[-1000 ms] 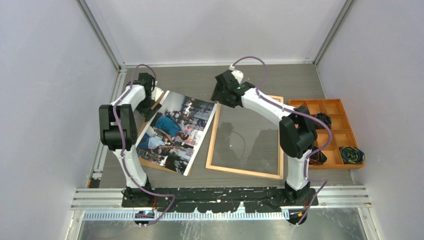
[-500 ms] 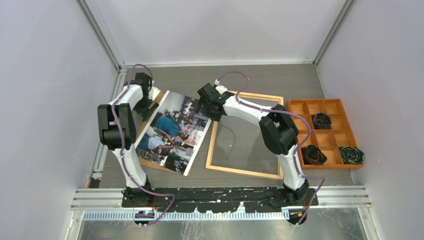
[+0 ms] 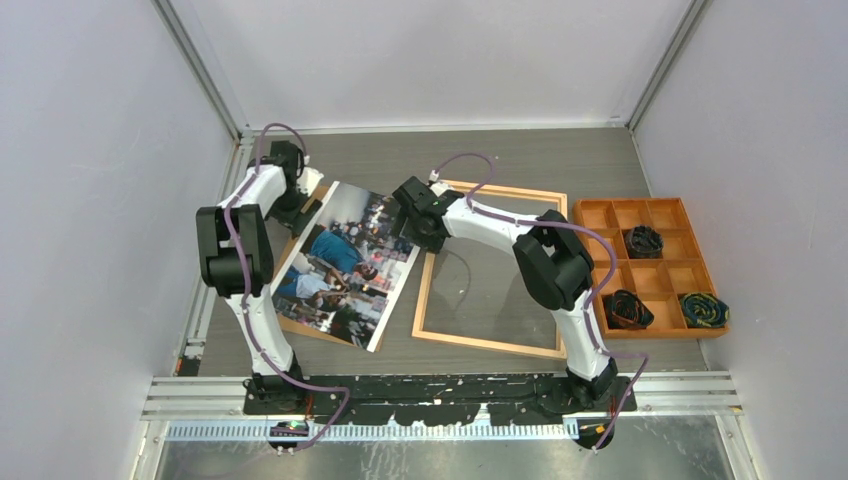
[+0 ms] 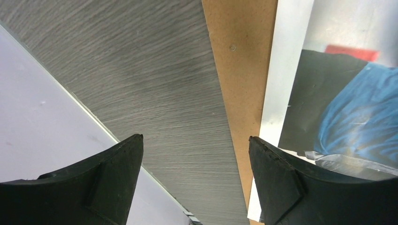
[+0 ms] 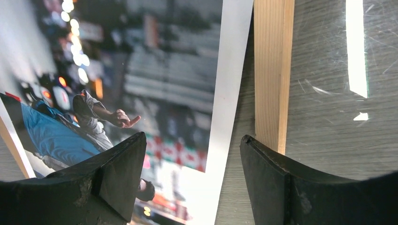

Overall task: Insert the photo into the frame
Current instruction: Pick up the photo at the center of the board.

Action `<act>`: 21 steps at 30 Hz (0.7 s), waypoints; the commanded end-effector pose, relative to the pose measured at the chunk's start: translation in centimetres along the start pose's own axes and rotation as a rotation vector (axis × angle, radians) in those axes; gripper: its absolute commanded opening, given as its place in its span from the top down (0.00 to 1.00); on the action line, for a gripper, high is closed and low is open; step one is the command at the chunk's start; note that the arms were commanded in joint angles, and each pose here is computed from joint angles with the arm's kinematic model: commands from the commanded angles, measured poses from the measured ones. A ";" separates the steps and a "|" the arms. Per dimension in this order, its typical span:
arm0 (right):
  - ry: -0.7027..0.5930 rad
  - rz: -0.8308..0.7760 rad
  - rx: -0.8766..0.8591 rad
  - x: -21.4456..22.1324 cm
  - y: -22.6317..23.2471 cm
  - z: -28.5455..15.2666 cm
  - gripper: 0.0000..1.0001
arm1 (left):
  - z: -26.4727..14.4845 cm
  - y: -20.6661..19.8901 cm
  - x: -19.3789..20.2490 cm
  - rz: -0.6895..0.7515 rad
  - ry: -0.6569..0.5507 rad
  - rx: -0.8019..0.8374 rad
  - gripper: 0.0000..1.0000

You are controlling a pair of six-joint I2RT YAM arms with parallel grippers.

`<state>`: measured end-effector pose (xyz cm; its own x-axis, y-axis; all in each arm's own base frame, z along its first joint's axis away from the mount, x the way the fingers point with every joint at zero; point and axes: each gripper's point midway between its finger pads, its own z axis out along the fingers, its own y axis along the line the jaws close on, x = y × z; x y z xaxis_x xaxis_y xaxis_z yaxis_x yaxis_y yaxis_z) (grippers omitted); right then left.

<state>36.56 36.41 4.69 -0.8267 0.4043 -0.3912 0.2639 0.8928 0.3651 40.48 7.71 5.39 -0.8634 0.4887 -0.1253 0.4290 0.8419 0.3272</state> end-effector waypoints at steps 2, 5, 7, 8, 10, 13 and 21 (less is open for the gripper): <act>-0.051 0.021 0.002 -1.0 0.2 -1.1 0.22 | -0.4 -0.5 -1.2 -0.022 -0.032 0.035 0.16; -0.065 0.018 0.023 -1.2 -0.2 -1.0 0.21 | 0.4 -0.9 -1.3 -0.016 -0.019 0.035 0.17; -0.068 0.017 0.034 -1.2 -0.5 -0.8 0.20 | 0.8 -1.1 -1.4 -0.010 -0.016 0.036 0.17; -0.068 0.018 0.033 -1.2 -0.5 -0.7 0.20 | 1.0 -1.2 -1.3 -0.007 -0.012 0.037 0.17; -0.067 0.021 0.031 -1.2 -0.2 -0.6 0.20 | 1.4 -1.4 -1.3 0.000 -0.005 0.035 0.17; -0.071 0.027 0.025 -1.5 0.4 -0.4 0.20 | 1.9 -1.6 -1.2 0.007 0.004 0.035 0.17; -0.119 0.025 0.134 -2.1 -1.2 0.9 0.20 | 2.6 -1.9 -0.7 0.028 0.019 0.022 0.17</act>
<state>37.53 36.02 4.04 -0.8010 0.4253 -0.4213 0.3025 0.8949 0.3282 40.76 6.57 3.55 -0.8618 0.4978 -0.0975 0.4496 0.8387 0.3074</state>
